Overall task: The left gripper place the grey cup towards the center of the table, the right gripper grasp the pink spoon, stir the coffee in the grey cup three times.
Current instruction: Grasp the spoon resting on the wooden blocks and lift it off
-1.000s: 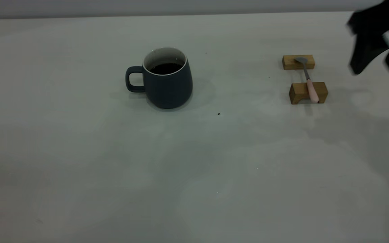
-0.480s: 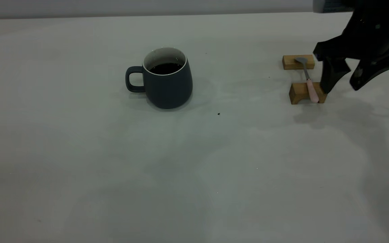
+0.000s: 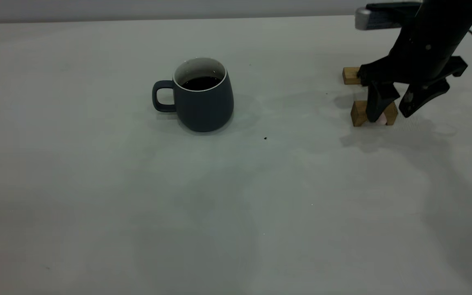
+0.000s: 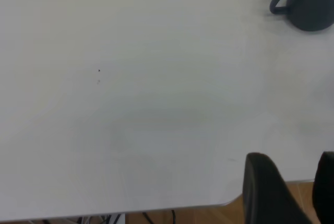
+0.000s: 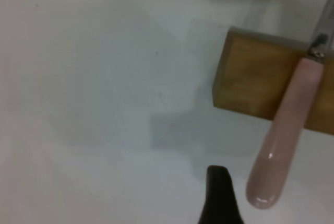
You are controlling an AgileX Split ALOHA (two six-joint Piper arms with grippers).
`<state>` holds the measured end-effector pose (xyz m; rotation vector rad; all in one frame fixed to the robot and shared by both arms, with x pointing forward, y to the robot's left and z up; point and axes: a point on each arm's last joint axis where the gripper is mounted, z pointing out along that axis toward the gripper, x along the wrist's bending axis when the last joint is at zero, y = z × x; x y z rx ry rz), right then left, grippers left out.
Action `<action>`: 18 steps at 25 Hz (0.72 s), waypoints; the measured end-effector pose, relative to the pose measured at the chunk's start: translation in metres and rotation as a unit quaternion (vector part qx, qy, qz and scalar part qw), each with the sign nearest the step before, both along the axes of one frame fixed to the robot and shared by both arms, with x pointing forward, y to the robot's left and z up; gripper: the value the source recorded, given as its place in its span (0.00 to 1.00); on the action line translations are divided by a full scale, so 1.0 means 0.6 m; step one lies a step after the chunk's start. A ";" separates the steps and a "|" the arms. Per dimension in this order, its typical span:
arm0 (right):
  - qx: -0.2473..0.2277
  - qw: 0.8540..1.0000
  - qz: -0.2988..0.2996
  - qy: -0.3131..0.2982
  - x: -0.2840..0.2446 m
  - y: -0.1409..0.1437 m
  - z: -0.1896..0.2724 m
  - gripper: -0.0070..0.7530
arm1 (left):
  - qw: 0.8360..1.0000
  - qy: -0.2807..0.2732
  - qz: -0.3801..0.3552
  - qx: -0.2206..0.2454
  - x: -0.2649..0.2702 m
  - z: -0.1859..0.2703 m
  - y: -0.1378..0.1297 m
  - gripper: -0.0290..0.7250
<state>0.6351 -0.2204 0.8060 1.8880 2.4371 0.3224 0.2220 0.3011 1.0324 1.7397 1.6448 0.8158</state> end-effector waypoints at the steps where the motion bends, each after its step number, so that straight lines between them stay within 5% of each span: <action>1: -0.001 1.000 0.000 0.003 -0.001 0.000 -0.004 0.79 | 1.000 0.000 0.000 0.000 0.000 0.000 0.000 0.44; 7: -0.004 1.000 -0.002 0.006 -0.002 -0.001 -0.028 0.75 | 1.000 0.000 0.000 0.000 0.000 0.000 0.000 0.44; 10: -0.005 1.000 -0.003 0.000 -0.001 -0.002 -0.031 0.61 | 1.000 0.000 0.000 0.000 0.000 0.000 0.000 0.44; 15: -0.005 1.000 -0.003 -0.003 0.000 -0.002 -0.030 0.20 | 1.000 0.000 0.000 0.000 0.000 0.000 0.000 0.44; 18: -0.006 1.000 0.005 0.003 -0.001 -0.002 -0.014 0.19 | 1.000 0.000 0.000 0.000 0.000 0.000 0.000 0.44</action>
